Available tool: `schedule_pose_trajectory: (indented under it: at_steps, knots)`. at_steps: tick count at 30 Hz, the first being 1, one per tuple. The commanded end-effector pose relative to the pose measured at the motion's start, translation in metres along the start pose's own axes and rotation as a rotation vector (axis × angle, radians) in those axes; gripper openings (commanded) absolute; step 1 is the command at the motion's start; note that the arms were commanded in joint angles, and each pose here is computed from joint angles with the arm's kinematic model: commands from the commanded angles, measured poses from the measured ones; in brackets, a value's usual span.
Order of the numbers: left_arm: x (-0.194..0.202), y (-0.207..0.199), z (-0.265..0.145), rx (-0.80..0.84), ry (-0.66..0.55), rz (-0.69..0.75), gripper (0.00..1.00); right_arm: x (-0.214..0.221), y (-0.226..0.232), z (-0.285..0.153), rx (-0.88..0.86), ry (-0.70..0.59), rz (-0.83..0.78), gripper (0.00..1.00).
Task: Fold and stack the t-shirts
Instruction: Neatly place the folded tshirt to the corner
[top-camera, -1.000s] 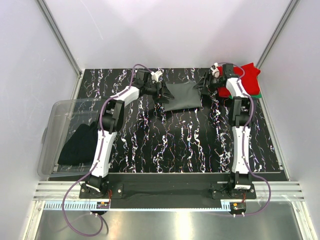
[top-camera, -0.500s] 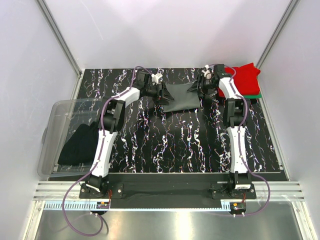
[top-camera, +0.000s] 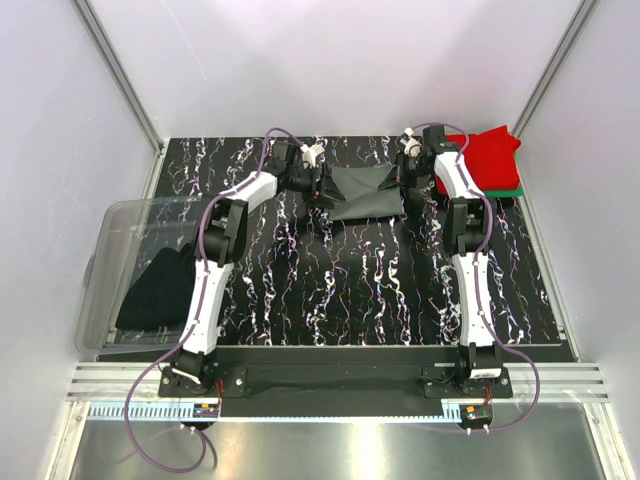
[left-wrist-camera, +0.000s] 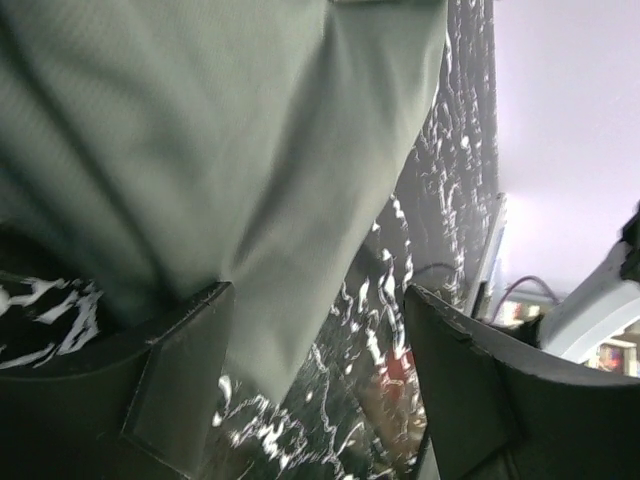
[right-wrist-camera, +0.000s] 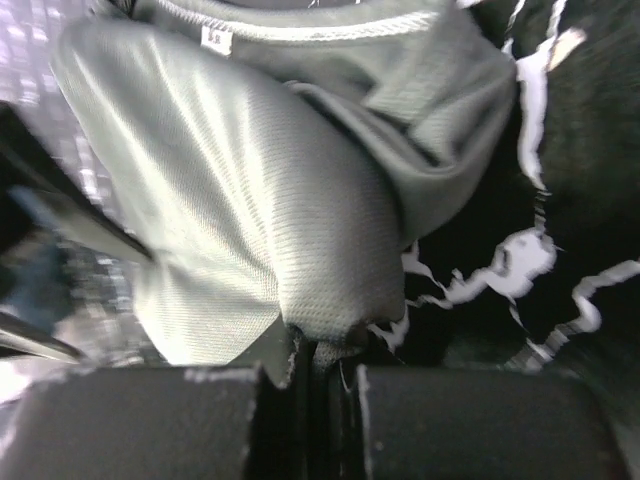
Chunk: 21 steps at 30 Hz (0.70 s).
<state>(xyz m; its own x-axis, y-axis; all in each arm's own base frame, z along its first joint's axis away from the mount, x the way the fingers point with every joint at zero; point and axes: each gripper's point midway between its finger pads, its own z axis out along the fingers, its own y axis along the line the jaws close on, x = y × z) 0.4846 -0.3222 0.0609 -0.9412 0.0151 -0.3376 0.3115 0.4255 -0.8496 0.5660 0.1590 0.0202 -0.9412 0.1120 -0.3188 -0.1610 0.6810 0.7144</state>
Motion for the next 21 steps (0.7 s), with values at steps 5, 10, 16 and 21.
schedule_pose_trajectory:
  at_steps: [5, 10, 16, 21]
  knots:
    - [-0.055, -0.048, -0.082, -0.059, -0.132, 0.261, 0.75, -0.057, 0.051, -0.094, 0.215, -0.165, -0.461, 0.0]
    - [-0.053, -0.049, -0.099, -0.063, -0.132, 0.278, 0.72, -0.064, 0.062, -0.134, 0.331, -0.191, -0.608, 0.0]
    - [-0.063, -0.061, -0.105, -0.058, -0.156, 0.309, 0.72, -0.08, 0.076, -0.171, 0.447, -0.244, -0.71, 0.0]
    - [-0.062, -0.068, -0.105, -0.054, -0.158, 0.316, 0.72, -0.089, 0.079, -0.197, 0.539, -0.278, -0.754, 0.0]
